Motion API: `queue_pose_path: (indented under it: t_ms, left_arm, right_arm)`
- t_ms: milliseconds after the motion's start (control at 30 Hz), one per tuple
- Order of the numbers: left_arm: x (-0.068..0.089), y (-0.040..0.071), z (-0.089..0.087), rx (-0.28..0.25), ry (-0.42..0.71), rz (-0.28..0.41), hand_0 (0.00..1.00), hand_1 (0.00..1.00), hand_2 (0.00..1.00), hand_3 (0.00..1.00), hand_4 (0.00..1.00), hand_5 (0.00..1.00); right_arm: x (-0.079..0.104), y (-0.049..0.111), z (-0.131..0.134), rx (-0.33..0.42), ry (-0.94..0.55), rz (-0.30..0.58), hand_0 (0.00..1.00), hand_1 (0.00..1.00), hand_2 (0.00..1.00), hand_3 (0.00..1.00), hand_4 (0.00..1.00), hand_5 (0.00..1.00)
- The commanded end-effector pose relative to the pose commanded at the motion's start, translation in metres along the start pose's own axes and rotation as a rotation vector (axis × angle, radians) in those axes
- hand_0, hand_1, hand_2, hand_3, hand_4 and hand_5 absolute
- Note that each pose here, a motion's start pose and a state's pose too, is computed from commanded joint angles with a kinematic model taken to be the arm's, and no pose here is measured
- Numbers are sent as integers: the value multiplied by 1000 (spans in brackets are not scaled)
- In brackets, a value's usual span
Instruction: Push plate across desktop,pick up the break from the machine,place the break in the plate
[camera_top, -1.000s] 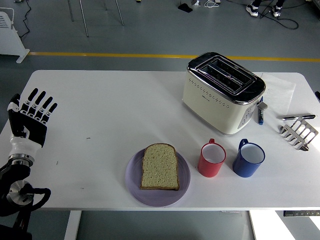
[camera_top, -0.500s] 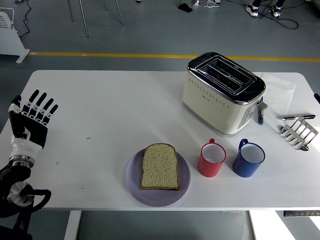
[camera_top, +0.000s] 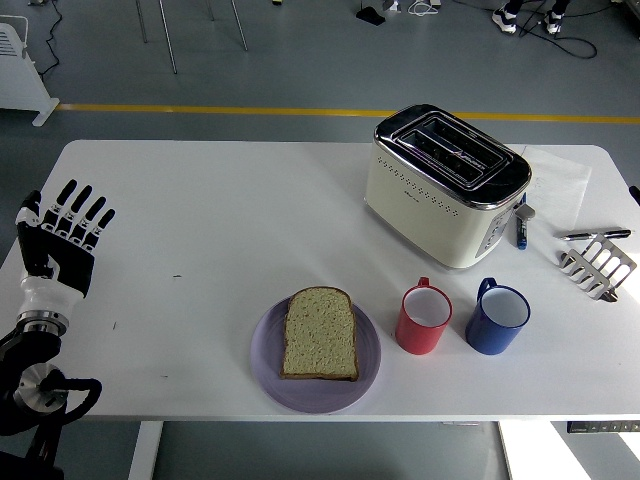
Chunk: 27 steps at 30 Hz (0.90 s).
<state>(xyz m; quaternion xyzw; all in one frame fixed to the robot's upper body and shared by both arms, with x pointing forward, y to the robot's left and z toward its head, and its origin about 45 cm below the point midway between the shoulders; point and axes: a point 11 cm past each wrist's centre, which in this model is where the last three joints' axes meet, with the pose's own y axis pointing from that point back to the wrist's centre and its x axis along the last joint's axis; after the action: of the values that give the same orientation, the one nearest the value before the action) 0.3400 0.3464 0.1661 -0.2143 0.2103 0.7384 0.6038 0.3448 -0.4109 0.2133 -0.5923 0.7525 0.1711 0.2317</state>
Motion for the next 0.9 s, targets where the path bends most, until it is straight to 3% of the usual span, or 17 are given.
queue_pose_path:
  t_ms: [900]
  left_arm:
    - [-2,-4,4,-13,6,-2,757,781,826,791,593,998]
  right_arm:
    - [-4,-3,-1,-6,-12,-4,824,766,763,746,497,508]
